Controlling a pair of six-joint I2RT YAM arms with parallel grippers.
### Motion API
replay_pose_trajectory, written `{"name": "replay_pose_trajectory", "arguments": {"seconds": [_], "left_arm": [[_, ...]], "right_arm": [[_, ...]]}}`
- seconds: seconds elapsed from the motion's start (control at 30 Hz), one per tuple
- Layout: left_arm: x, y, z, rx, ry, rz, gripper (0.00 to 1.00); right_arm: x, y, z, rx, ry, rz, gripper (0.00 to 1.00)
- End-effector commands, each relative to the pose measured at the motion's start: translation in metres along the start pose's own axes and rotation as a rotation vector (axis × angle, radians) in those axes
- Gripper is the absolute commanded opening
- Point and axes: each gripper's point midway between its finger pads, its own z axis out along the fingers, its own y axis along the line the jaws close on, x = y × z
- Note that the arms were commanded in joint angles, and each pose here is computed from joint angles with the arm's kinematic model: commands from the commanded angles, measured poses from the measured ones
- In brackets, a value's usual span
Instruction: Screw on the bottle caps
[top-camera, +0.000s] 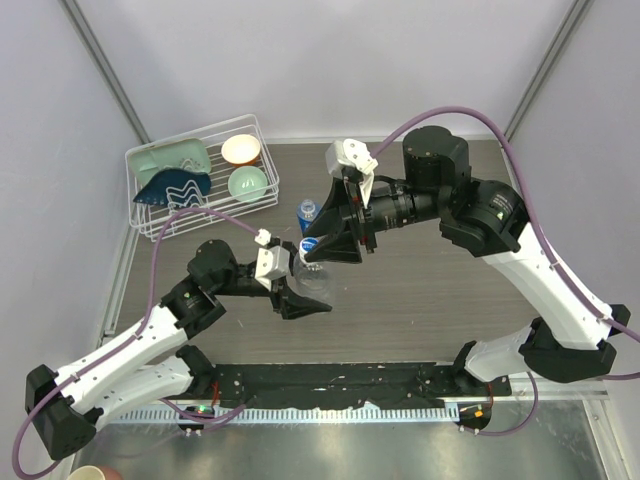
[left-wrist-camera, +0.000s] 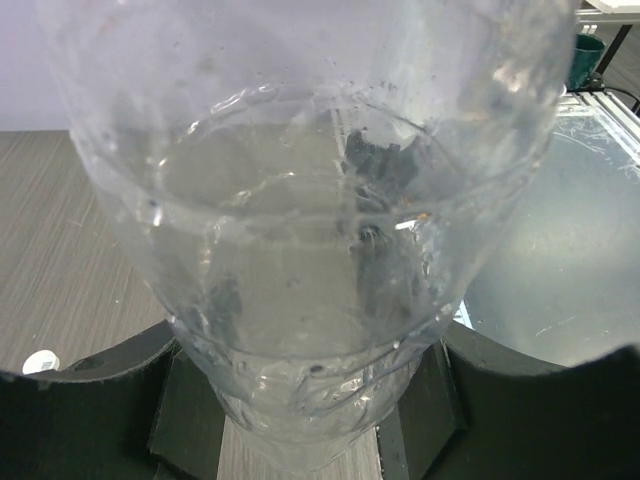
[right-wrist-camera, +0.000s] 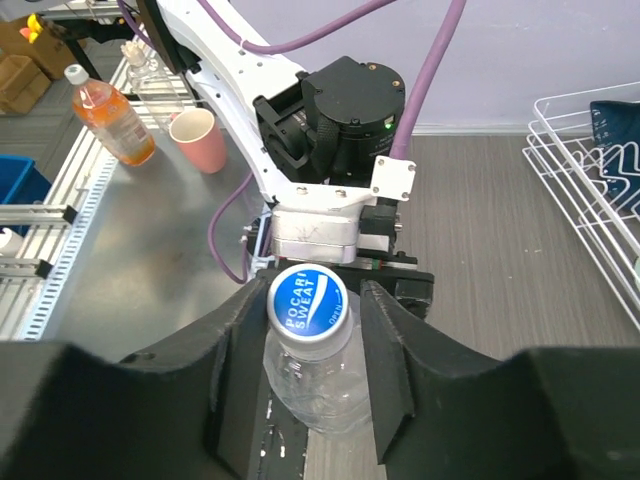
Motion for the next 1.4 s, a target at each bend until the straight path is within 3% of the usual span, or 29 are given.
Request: {"name": "replay_pose_trajectory", "arguments": {"seconds": [0.0,0.57,1.07,1.37], "left_arm": [[-0.007,0.003,0.000,-0.024,-0.024,0.017,0.00],[-0.009,0.017,-0.003,-0.113,-0.021,-0.026,0.00],[-0.006,0.028,-0.005,-0.192,-0.034,-0.084,0.00],[-0.013,0.052,-0.009,-0.320,-0.059,-0.090,0.00]], "right_arm": [[-0.015,0.005,-0.004,-0.012,-0.050,-0.022,0.43],[0.014,-0.009,-0.005,0.069,0.064,0.051,0.02],[0.028,-0.023,-0.008,0.150,0.122,0.066,0.01],[0.054,-0.047,-0.005,0.270,0.177,0.125,0.01]]}}
